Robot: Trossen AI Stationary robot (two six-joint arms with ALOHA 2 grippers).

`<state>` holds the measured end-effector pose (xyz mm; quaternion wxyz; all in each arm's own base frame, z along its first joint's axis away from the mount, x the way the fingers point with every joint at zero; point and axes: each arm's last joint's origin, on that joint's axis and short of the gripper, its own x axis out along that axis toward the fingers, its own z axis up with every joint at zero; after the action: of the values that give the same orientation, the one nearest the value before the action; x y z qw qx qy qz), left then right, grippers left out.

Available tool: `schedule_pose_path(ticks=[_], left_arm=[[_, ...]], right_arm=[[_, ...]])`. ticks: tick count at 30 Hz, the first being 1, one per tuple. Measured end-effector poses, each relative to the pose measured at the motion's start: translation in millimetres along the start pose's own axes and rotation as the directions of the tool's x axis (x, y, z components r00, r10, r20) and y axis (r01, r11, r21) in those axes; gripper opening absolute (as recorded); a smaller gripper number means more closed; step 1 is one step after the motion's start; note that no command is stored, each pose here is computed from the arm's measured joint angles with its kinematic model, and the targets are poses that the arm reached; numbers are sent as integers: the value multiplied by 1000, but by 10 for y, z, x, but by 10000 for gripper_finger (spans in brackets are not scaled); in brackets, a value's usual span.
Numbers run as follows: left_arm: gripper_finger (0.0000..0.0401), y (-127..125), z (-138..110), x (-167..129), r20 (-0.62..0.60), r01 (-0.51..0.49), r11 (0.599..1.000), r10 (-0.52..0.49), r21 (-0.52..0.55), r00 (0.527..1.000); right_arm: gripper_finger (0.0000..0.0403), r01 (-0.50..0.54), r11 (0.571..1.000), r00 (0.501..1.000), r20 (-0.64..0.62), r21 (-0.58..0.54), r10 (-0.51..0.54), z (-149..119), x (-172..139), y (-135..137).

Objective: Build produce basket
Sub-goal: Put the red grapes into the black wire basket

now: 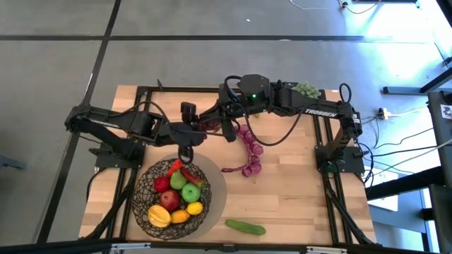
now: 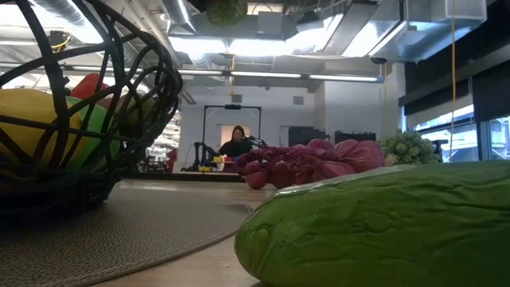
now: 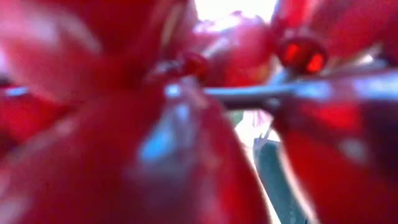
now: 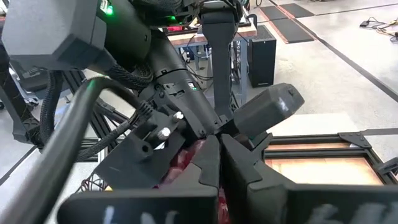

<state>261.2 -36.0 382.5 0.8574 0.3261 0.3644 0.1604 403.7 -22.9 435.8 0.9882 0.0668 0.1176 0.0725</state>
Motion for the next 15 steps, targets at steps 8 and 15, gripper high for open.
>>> schedule_pose_path(ticks=[8, 15], left_arm=[[187, -1, 0, 2, 4, 11, 1000, -11, 17, 1000], [187, -27, 10, 5, 47, 123, 992, -123, 16, 991]], right_arm=[[0, -2, 1000, 1000, 8, -2, 2, 8, 0, 1], [0, -7, 1000, 1000, 14, 2, 7, 15, 0, 3]])
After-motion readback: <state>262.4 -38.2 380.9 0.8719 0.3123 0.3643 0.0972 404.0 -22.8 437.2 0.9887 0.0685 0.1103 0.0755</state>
